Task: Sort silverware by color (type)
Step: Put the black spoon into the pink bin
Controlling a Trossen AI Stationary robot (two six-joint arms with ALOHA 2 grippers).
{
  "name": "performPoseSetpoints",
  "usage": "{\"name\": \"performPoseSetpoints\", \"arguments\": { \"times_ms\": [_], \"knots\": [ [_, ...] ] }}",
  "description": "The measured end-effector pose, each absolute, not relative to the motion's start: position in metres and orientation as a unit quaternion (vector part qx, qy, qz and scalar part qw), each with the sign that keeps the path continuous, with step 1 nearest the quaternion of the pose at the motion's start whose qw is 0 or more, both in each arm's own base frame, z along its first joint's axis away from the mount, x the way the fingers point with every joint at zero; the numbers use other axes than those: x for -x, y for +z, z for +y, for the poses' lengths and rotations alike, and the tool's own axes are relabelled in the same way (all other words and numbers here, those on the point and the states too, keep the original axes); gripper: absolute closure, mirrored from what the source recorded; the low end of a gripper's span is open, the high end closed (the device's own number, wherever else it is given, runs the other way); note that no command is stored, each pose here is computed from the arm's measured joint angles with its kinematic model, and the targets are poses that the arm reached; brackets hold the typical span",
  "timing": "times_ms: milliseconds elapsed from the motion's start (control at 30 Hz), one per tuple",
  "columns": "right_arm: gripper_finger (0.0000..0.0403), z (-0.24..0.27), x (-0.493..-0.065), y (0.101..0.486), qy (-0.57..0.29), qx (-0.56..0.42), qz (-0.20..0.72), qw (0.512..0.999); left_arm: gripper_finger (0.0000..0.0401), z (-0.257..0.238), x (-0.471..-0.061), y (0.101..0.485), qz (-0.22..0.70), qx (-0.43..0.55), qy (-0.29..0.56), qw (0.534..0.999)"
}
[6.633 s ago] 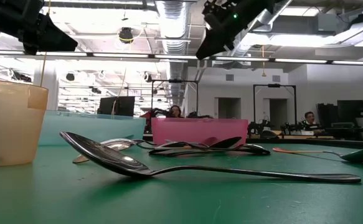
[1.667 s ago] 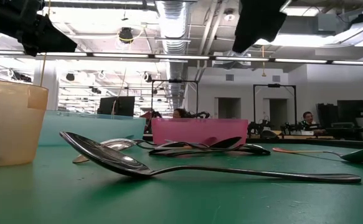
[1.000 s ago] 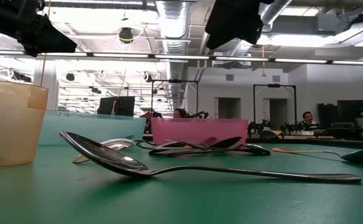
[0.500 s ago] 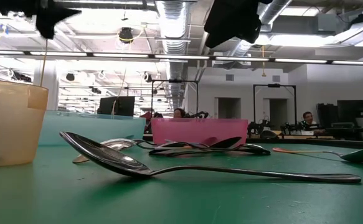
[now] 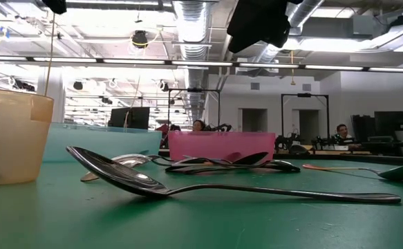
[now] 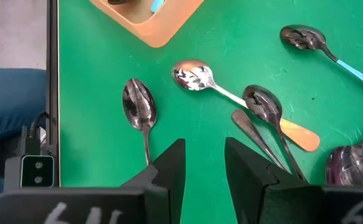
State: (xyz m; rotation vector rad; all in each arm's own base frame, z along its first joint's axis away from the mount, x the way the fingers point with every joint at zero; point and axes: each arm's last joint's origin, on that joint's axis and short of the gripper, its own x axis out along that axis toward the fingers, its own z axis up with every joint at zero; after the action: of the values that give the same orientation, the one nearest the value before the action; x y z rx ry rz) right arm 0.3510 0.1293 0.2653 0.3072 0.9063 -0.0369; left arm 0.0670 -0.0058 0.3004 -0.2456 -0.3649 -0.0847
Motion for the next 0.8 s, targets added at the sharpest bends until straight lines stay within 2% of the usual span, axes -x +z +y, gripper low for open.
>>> {"name": "performPoseSetpoints", "arguments": {
  "times_ms": [200,433,600,800],
  "knots": [
    [0.0281,0.129,-0.351,0.265,-0.018,-0.146,0.437,0.887,0.0243,-0.001,-0.068,0.298,-0.176,0.165,0.030,0.970],
    [0.0281,0.129,-0.347,0.262,-0.017,-0.126,0.457,0.880,0.0243,0.000,-0.071,0.286,-0.122,0.192,0.066,0.972],
    [0.0281,0.128,-0.343,0.260,-0.022,-0.114,0.477,0.871,0.0243,0.002,-0.071,0.285,-0.125,0.247,0.094,0.956],
    [0.0281,0.130,-0.342,0.259,0.021,-0.036,0.480,0.876,0.0243,0.003,-0.071,0.283,-0.118,0.243,0.114,0.956]
  ]
}}
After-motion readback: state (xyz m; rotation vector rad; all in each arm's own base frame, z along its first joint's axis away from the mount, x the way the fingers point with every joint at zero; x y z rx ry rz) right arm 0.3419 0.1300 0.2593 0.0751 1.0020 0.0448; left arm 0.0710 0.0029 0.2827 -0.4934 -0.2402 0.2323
